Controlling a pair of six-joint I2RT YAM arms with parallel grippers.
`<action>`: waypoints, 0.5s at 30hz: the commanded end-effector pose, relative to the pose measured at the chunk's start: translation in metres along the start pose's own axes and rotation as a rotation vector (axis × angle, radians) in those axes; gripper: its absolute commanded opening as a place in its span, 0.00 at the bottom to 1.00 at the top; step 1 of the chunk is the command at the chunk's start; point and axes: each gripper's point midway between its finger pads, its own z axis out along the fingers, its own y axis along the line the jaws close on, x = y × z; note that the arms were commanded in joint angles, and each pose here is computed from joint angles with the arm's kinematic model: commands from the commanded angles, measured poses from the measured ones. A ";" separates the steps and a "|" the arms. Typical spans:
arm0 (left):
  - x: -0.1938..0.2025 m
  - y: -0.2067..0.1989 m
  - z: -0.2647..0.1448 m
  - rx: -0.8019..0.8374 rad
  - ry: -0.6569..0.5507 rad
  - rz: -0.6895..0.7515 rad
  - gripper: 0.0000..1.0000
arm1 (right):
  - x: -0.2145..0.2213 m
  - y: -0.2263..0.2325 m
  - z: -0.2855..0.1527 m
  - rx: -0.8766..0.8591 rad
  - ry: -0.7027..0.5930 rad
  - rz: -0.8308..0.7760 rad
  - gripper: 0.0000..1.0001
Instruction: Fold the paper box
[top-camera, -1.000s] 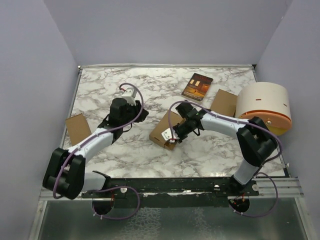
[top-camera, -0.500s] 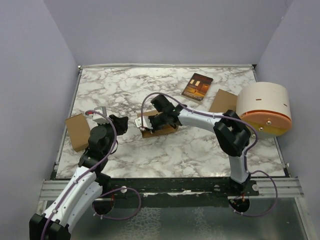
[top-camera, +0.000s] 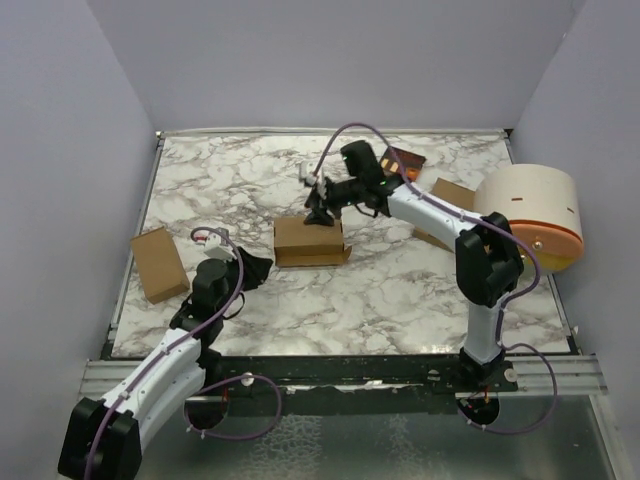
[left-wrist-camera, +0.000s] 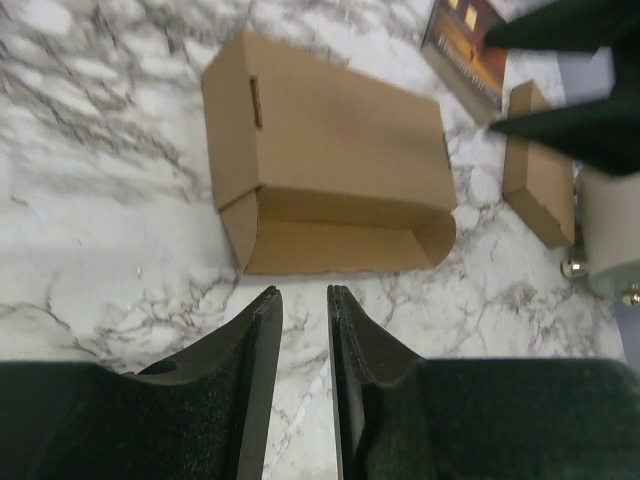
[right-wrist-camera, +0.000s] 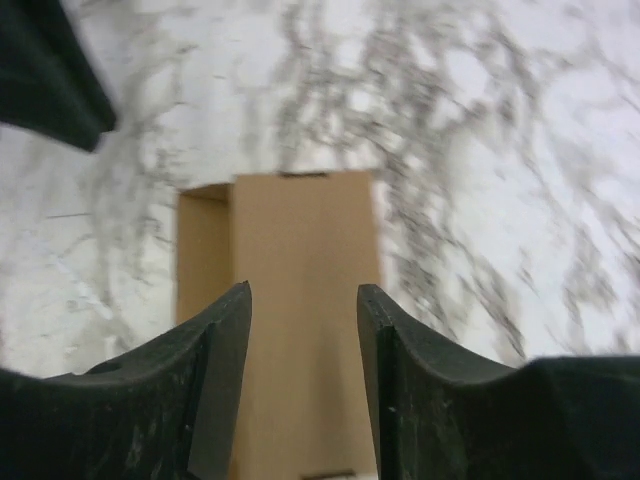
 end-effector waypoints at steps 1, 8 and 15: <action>0.025 -0.017 0.003 0.129 0.085 -0.101 0.28 | 0.022 -0.072 -0.053 0.154 -0.121 0.257 0.48; 0.052 0.006 0.012 0.018 0.203 -0.113 0.16 | 0.089 -0.133 -0.046 0.361 0.044 0.246 0.34; 0.086 0.021 0.025 -0.028 0.347 -0.106 0.16 | 0.121 -0.130 -0.029 0.302 0.118 0.260 0.17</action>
